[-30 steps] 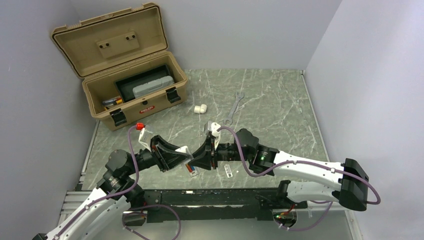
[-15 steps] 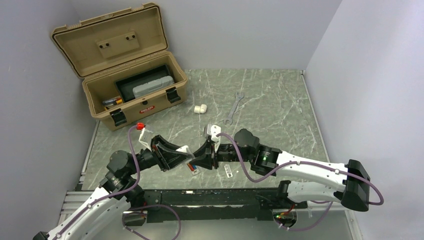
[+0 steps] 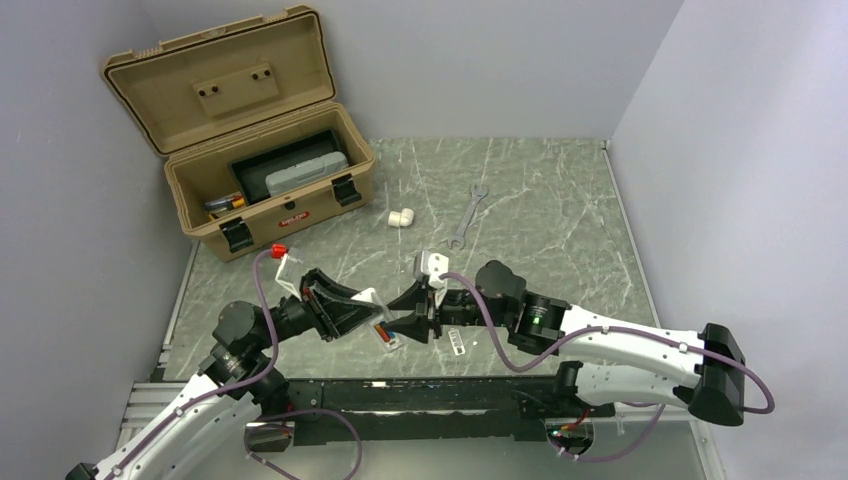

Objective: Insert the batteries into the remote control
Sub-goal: Load the battery into the remote control, then adjust the battery cover at the center of the board.

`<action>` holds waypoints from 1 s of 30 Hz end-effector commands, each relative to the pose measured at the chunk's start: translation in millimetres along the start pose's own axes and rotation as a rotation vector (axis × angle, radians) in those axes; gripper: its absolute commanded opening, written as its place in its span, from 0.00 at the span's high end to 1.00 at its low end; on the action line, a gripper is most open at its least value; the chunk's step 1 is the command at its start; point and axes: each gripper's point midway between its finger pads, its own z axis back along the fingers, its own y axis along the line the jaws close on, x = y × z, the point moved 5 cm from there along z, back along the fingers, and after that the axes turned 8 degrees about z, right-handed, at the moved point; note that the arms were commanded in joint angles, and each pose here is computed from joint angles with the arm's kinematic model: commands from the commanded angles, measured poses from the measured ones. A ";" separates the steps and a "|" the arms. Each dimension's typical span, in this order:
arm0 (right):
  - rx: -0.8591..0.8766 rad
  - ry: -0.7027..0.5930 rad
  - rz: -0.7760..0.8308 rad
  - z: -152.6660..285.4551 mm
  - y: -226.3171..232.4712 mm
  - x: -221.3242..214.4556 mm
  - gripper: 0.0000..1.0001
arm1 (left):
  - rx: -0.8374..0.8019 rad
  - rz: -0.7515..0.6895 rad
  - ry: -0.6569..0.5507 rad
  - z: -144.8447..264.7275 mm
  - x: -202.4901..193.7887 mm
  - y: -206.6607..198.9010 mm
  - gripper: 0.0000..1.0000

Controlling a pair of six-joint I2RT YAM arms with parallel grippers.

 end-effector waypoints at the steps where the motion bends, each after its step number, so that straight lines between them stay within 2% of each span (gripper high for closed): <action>1: -0.049 -0.006 0.038 14.4 -6.3 -1.0 0.51 | -0.091 0.009 -0.063 0.1 16.6 -25.8 1.00; 4: -0.035 -0.048 0.031 20.0 -1.6 5.5 0.35 | -0.091 0.008 -0.063 0.1 16.3 -25.5 1.00; 6: -0.032 -0.074 0.026 23.7 0.4 9.3 0.31 | -0.090 0.008 -0.064 -0.1 16.2 -24.8 1.00; 18: -0.088 -0.142 -0.040 31.9 -1.1 21.0 0.27 | -0.073 0.027 -0.065 -0.7 15.5 -21.8 1.00; 25: -0.314 -0.169 -0.113 44.0 -24.5 22.0 0.27 | 0.008 0.171 -0.075 -3.1 12.0 -9.3 1.00; 30: -0.515 -0.189 -0.170 62.9 -42.7 15.5 0.27 | -0.043 0.315 -0.095 -4.1 7.8 -9.4 1.00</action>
